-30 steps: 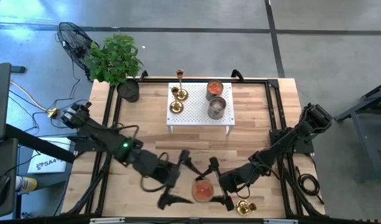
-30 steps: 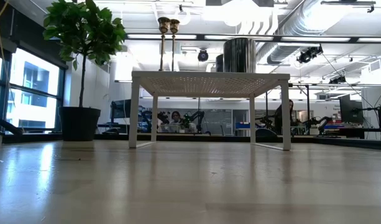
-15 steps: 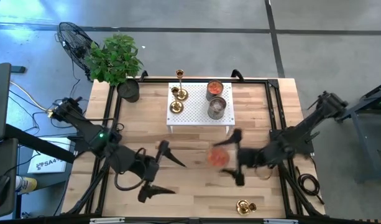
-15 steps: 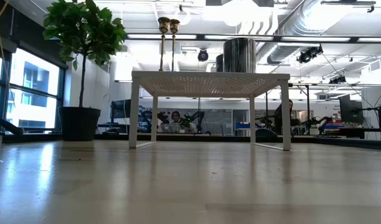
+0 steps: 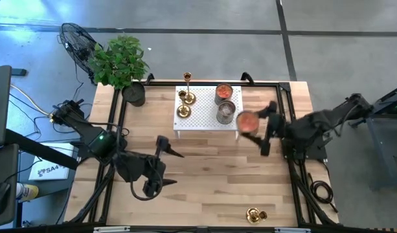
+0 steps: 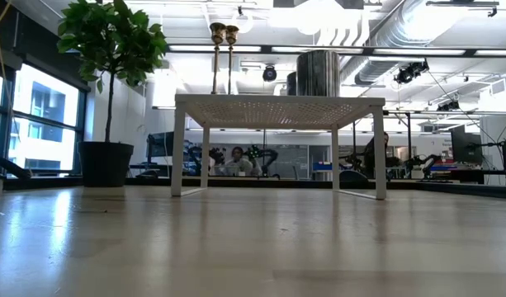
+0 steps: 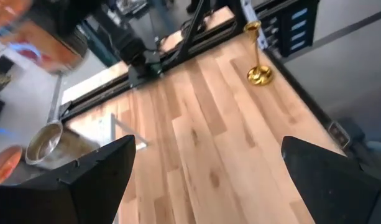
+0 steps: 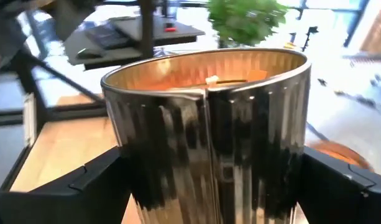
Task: Pick & Place candle stick holders
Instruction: Put the orange candle on the shelf
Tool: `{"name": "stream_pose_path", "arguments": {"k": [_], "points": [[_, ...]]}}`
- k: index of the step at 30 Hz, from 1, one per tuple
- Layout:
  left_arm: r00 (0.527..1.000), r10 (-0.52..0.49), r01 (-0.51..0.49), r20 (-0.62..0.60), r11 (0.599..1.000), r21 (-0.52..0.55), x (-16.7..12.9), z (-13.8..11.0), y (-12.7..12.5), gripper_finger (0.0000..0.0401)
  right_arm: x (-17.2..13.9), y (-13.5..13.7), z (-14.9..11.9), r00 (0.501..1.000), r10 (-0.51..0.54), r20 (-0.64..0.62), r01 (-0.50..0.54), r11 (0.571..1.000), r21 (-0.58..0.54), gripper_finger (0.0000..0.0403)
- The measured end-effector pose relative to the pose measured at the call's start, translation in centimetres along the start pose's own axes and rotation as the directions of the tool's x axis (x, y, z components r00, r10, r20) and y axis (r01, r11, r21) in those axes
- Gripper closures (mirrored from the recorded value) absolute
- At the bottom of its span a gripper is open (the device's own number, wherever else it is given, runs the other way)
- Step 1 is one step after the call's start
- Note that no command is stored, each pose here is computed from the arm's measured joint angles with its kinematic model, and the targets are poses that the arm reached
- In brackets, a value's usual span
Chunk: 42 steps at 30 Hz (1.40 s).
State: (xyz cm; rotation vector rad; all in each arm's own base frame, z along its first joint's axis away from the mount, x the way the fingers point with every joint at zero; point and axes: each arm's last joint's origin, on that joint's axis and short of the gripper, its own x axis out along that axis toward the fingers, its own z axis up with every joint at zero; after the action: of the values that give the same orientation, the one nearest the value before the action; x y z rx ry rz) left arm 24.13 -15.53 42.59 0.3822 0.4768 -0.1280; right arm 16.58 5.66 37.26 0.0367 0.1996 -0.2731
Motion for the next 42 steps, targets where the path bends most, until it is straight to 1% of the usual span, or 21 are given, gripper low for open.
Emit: {"name": "stream_pose_path", "arguments": {"k": [3,7,9,14,19,25,29,31,35,39,42], "points": [[1.000,0.005,-0.005,-0.028,1.000,0.000,-0.2,-0.3,0.1,0.0004,-1.2,-1.8,0.1,1.000,-0.025,-0.006,0.025,0.998,0.059,0.0047],[0.999,0.011,-0.012,-0.046,1.000,-0.009,-0.6,-0.6,0.3,0.0004,-2.2,-3.3,-0.2,0.999,-0.024,-0.040,0.027,0.996,0.084,0.0047],[0.999,0.006,-0.006,-0.044,1.000,-0.014,-0.9,-0.6,0.4,0.0004,-2.5,-3.9,-0.4,0.997,-0.052,-0.059,0.056,0.995,0.082,0.0047],[0.999,0.002,-0.004,-0.037,0.999,-0.039,-1.8,-0.7,1.0,0.0004,-2.4,-5.0,-1.0,0.983,-0.136,-0.120,0.142,0.989,0.037,0.0047],[0.999,0.015,-0.016,-0.044,0.999,-0.035,-2.3,-0.9,1.3,0.0004,-2.1,-5.9,-1.5,0.964,-0.201,-0.175,0.207,0.978,0.016,0.0047],[0.998,0.020,-0.022,-0.054,0.999,-0.028,-2.5,-1.1,1.4,0.0004,-1.8,-7.1,-1.8,0.949,-0.213,-0.233,0.228,0.973,0.039,0.0048],[0.997,0.020,-0.021,-0.070,1.000,-0.017,-2.5,-1.2,1.4,0.0004,-1.4,-7.6,-2.0,0.945,-0.218,-0.244,0.237,0.970,0.048,0.0048],[0.997,0.020,-0.021,-0.078,1.000,-0.009,-2.5,-1.3,1.4,0.0004,-0.9,-7.8,-2.6,0.948,-0.200,-0.248,0.219,0.975,0.048,0.0048],[0.997,0.021,-0.020,-0.080,1.000,0.012,-2.5,-1.3,1.4,0.0004,0.5,-8.5,-4.4,0.939,-0.211,-0.272,0.231,0.972,0.042,0.0048],[0.997,0.022,-0.021,-0.080,1.000,0.018,-2.5,-1.3,1.4,0.0004,1.8,-9.2,-5.6,0.956,-0.188,-0.225,0.207,0.976,0.066,0.0048],[0.997,0.023,-0.021,-0.080,0.999,0.024,-2.5,-1.3,1.4,0.0004,2.6,-9.8,-6.8,0.962,-0.166,-0.219,0.188,0.978,0.086,0.0048]]}}
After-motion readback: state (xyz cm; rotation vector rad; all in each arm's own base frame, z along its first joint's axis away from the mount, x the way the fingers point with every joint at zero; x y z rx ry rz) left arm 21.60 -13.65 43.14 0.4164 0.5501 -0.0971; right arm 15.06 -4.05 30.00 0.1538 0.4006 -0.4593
